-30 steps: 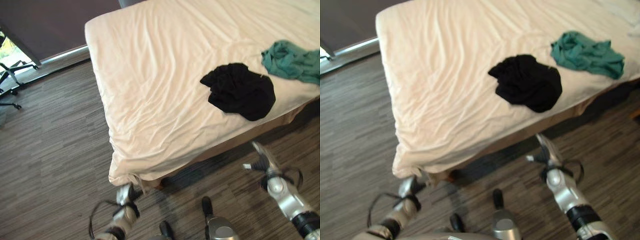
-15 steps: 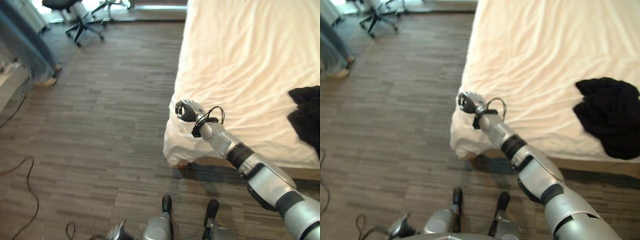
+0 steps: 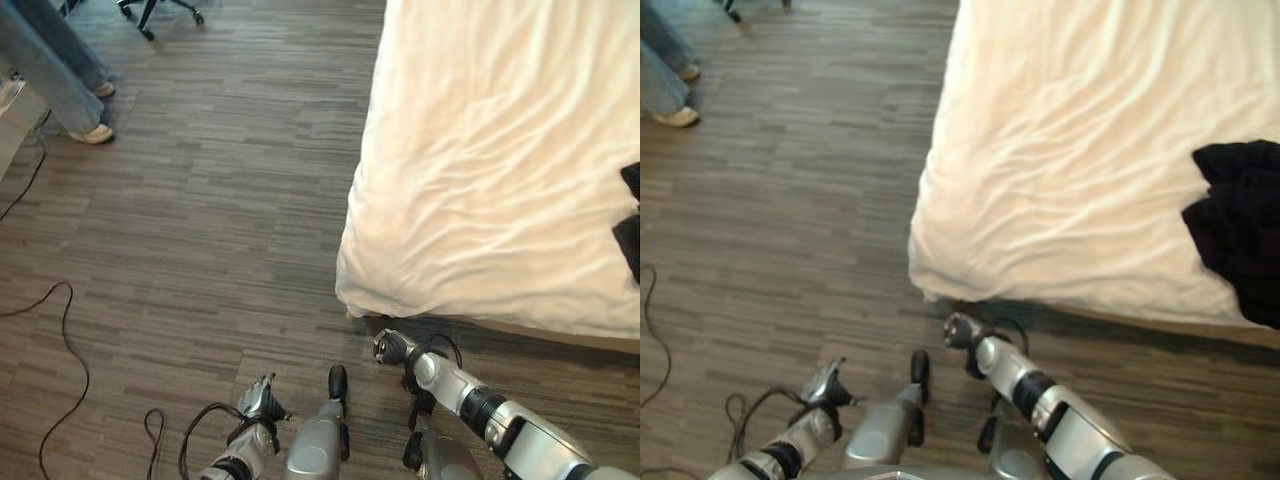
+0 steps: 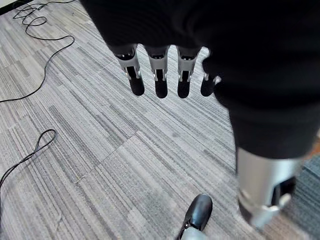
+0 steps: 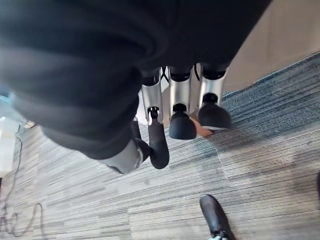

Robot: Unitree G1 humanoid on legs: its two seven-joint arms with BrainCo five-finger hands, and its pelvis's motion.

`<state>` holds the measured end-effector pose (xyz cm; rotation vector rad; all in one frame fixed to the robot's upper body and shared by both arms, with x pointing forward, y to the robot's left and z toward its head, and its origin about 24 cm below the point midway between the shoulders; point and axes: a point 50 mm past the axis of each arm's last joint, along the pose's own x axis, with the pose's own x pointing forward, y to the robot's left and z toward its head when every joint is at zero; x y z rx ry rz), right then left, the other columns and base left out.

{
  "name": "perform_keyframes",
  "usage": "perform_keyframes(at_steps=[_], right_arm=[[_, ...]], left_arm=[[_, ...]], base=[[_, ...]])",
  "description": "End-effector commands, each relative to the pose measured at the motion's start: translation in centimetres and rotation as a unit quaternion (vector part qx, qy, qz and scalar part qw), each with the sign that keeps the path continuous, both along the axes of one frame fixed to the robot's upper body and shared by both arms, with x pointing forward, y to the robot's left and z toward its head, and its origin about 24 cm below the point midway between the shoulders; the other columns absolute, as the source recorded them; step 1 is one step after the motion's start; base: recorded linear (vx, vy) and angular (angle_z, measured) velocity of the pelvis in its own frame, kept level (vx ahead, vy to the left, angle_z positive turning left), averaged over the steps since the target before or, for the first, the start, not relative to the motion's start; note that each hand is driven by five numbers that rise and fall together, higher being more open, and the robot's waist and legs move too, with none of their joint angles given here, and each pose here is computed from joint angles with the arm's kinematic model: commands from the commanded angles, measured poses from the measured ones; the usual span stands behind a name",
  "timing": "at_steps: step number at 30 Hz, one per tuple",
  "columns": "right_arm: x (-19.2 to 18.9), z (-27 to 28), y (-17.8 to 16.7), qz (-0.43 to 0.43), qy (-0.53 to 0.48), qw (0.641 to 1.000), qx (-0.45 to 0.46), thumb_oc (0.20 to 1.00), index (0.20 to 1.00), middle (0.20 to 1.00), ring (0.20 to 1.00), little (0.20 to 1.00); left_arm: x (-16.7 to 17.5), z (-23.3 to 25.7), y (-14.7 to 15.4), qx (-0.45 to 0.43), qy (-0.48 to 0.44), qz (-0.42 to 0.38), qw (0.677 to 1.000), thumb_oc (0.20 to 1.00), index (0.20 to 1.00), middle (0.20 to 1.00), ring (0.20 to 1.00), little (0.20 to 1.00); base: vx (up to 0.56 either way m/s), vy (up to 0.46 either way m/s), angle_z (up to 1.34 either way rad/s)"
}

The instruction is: Tidy up the quilt and then pick up the clothes from the bed and put them into the laundry hamper.

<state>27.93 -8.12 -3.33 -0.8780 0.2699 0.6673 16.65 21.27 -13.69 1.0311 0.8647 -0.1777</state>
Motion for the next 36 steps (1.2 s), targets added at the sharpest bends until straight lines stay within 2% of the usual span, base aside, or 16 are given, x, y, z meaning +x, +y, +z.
perform_keyframes(at_steps=[1,3,8,11,13,15,16,17,20,22,23,25,27,28,29,36], right_arm=[[2.3,10.8,3.3,0.092,-0.137,0.967,0.192,0.200,0.200,0.200,0.200,0.200],[2.1,15.1,2.1,0.098,-0.197,0.938,0.268,0.200,0.200,0.200,0.200,0.200],[3.0,19.4,-1.3,0.023,-0.313,0.895,0.317,0.200,0.200,0.200,0.200,0.200],[5.8,17.2,-4.5,-0.102,-0.332,0.910,0.227,0.200,0.200,0.200,0.200,0.200],[5.9,17.2,-4.5,-0.102,-0.333,0.910,0.228,0.200,0.200,0.200,0.200,0.200],[7.1,10.1,-11.0,-0.270,-0.245,0.928,0.081,0.200,0.200,0.200,0.200,0.200],[7.1,10.1,-10.9,-0.270,-0.245,0.928,0.081,0.200,0.200,0.200,0.200,0.200],[5.1,5.1,-14.5,-0.363,-0.158,0.918,0.036,0.200,0.200,0.200,0.200,0.200],[0.4,-0.6,-18.0,-0.455,-0.049,0.889,-0.008,0.200,0.200,0.200,0.200,0.200],[-7.7,-6.1,-21.2,-0.566,0.076,0.820,-0.025,0.200,0.200,0.200,0.200,0.200],[-7.7,-6.1,-21.2,-0.566,0.076,0.820,-0.025,0.200,0.200,0.200,0.200,0.200],[-14.2,-9.0,-21.9,-0.619,0.158,0.769,-0.030,0.200,0.200,0.200,0.200,0.200],[-16.3,-10.0,-21.3,-0.618,0.191,0.762,-0.035,0.200,0.200,0.200,0.200,0.200],[-16.4,-10.1,-21.2,-0.615,0.195,0.763,-0.036,0.498,0.498,0.498,0.498,0.498],[-16.9,-10.3,-21.1,-0.614,0.202,0.762,-0.038,1.000,1.000,1.000,1.000,1.000],[-17.6,-11.4,-18.8,-0.550,0.236,0.799,-0.060,1.000,1.000,1.000,1.000,1.000]], left_arm=[[-2.2,-0.3,3.3,0.062,0.051,0.000,0.997,1.000,1.000,1.000,1.000,1.000],[-2.3,-0.3,3.6,0.055,0.047,0.017,0.997,1.000,1.000,1.000,1.000,1.000],[-1.5,-0.2,2.5,0.029,0.027,0.020,0.999,1.000,1.000,1.000,1.000,1.000],[0.8,0.6,0.9,0.013,-0.013,-0.005,1.000,1.000,1.000,1.000,1.000,1.000],[0.8,0.6,0.9,0.013,-0.013,-0.005,1.000,1.000,1.000,1.000,1.000,1.000],[2.8,1.5,-0.5,0.000,-0.045,-0.035,0.998,1.000,1.000,1.000,1.000,1.000],[2.8,1.5,-0.5,0.000,-0.045,-0.035,0.998,1.000,1.000,1.000,1.000,1.000],[3.1,1.6,-0.9,-0.002,-0.047,-0.043,0.998,1.000,1.000,1.000,1.000,1.000],[2.6,1.2,-0.9,-0.002,-0.034,-0.039,0.999,1.000,1.000,1.000,1.000,1.000],[1.4,0.5,-0.4,0.007,-0.004,-0.033,0.999,1.000,1.000,1.000,1.000,1.000],[1.4,0.5,-0.4,0.008,-0.004,-0.033,0.999,1.000,1.000,1.000,1.000,1.000],[1.1,0.4,0.7,0.023,0.013,-0.024,0.999,1.000,1.000,1.000,1.000,1.000],[0.7,0.5,1.7,0.033,0.023,-0.014,0.999,1.000,1.000,1.000,1.000,1.000],[0.6,0.5,2.4,0.038,0.024,-0.003,0.999,1.000,1.000,1.000,1.000,1.000],[0.1,0.4,3.0,0.044,0.032,0.008,0.998,1.000,1.000,1.000,1.000,1.000],[-3.5,-0.3,5.6,0.064,0.104,0.026,0.992,1.000,1.000,1.000,1.000,1.000]], base=[[0.05,0.052,-0.63],[0.02,0.025,-0.59],[0.00,0.013,-0.32],[-0.03,0.018,-0.11],[-0.02,0.017,0.03],[-0.04,0.066,0.08],[-0.01,0.075,0.08],[0.01,0.064,0.05],[0.04,0.059,0.00],[0.09,0.069,0.01],[0.09,0.079,0.03],[0.04,0.037,-0.04],[-0.01,0.003,-0.40],[0.01,-0.021,-0.89],[-0.01,-0.054,-2.07],[0.15,-0.225,-2.10]])
